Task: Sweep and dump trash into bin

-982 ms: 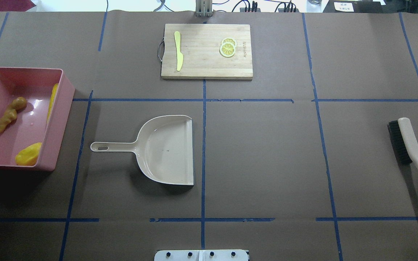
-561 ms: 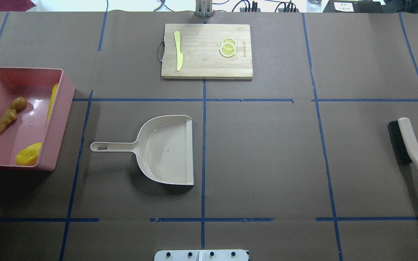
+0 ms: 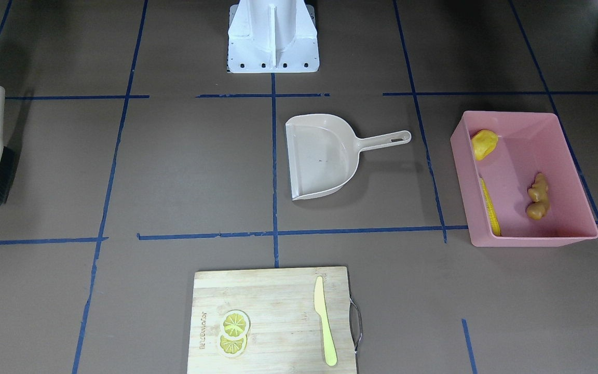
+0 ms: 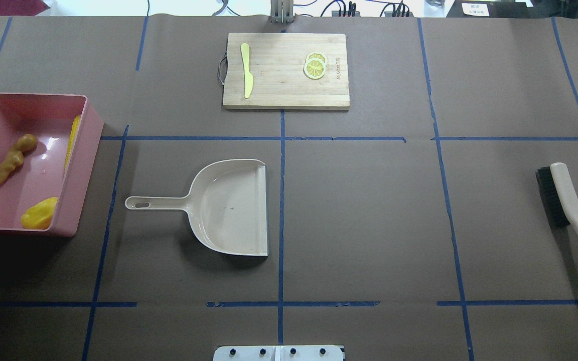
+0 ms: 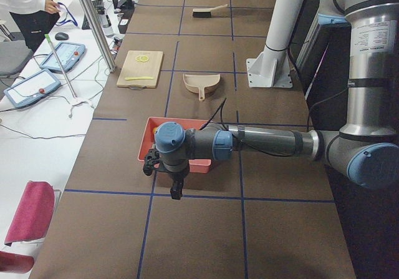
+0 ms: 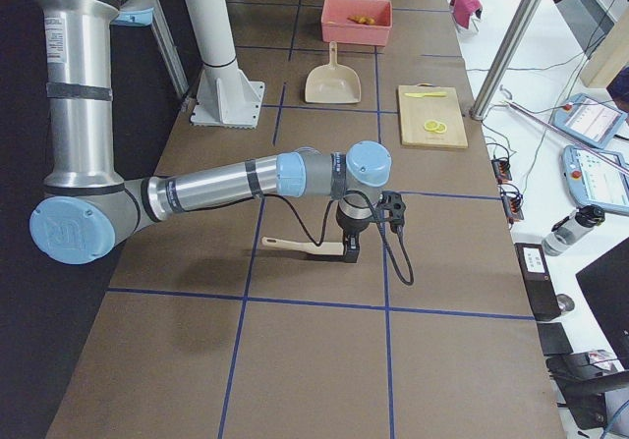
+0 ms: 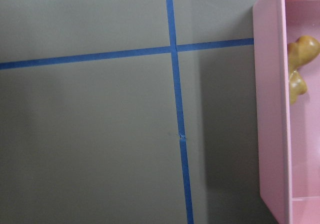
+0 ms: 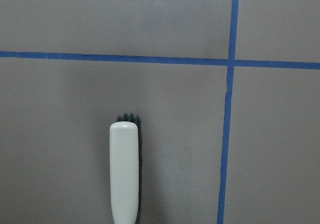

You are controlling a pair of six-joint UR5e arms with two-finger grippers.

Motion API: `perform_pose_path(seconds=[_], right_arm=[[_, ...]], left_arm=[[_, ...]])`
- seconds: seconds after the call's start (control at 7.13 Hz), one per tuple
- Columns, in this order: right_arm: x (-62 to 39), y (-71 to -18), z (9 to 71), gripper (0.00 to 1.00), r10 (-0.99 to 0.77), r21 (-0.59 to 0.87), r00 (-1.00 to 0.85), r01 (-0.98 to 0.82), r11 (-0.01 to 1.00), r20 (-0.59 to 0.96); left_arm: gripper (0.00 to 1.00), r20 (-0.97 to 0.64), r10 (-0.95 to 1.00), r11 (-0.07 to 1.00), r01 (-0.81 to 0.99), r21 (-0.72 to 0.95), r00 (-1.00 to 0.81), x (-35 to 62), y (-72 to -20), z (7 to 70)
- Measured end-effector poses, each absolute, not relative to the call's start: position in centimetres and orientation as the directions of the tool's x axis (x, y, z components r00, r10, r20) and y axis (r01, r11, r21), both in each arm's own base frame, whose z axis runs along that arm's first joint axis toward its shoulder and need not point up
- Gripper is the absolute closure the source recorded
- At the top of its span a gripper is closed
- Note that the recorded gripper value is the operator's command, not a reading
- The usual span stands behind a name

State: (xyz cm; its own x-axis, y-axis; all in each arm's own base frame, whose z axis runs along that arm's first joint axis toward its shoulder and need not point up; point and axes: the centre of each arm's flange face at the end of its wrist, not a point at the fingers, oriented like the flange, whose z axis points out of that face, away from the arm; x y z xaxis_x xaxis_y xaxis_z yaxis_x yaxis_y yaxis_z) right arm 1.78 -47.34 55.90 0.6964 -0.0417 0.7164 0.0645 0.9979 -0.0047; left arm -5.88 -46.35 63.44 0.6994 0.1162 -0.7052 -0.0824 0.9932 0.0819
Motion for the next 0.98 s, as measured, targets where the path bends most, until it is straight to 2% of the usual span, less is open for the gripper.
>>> perform_pose_path(seconds=[0.98], right_arm=[[2.0,-47.2,58.2,0.0,-0.018,-0.04,0.701,0.066,0.997,0.713]], left_arm=[[0.0,-0.702,0.132,0.991,-0.102,0.085,0.7,-5.1,-46.8,63.5]])
